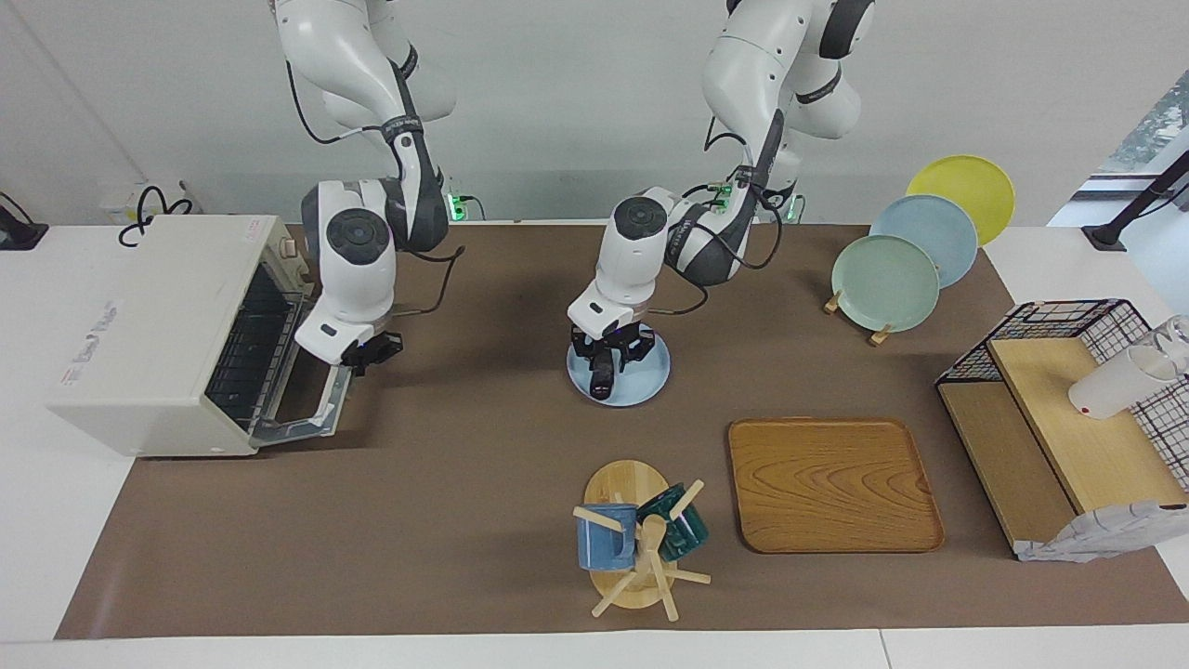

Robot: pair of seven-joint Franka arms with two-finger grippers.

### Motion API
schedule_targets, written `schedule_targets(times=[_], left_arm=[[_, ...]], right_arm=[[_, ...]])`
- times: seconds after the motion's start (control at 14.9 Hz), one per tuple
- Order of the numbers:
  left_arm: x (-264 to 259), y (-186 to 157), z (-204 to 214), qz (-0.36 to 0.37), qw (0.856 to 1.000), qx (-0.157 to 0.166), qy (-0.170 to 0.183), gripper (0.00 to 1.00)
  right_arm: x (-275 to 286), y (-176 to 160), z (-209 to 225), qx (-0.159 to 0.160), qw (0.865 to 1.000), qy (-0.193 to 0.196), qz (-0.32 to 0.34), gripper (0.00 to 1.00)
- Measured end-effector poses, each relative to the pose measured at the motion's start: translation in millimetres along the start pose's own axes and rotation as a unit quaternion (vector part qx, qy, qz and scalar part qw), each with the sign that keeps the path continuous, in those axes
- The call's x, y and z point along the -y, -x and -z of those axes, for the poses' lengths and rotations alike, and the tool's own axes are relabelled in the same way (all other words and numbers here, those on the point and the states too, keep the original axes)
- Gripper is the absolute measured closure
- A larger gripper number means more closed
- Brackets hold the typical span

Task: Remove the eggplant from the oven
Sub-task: 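Grasp the eggplant with the left gripper while the right gripper withdraws, then lift the eggplant with the left gripper and move it over the wooden tray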

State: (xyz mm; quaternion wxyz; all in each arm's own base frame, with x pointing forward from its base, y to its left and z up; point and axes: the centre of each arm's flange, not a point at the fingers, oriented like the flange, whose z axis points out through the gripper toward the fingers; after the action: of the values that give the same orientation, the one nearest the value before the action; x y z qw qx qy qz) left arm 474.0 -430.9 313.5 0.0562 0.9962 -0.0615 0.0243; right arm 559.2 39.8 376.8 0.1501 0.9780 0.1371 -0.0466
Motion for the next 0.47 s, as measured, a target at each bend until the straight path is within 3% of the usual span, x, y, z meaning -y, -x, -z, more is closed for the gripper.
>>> schedule_targets(times=[0.07, 0.47], left_arm=[[0.5, -0.4, 0.1, 0.0, 1.0, 0.0, 0.0, 0.66], [21.6, -19.7, 18.7, 0.022, 1.0, -0.004, -0.002, 0.66]], right_arm=[[-11.6, 5.9, 12.1, -0.004, 1.0, 0.001, -0.002, 0.99], [-81.1, 36.8, 45.1, -0.017, 1.0, 0.005, 0.003, 0.99]])
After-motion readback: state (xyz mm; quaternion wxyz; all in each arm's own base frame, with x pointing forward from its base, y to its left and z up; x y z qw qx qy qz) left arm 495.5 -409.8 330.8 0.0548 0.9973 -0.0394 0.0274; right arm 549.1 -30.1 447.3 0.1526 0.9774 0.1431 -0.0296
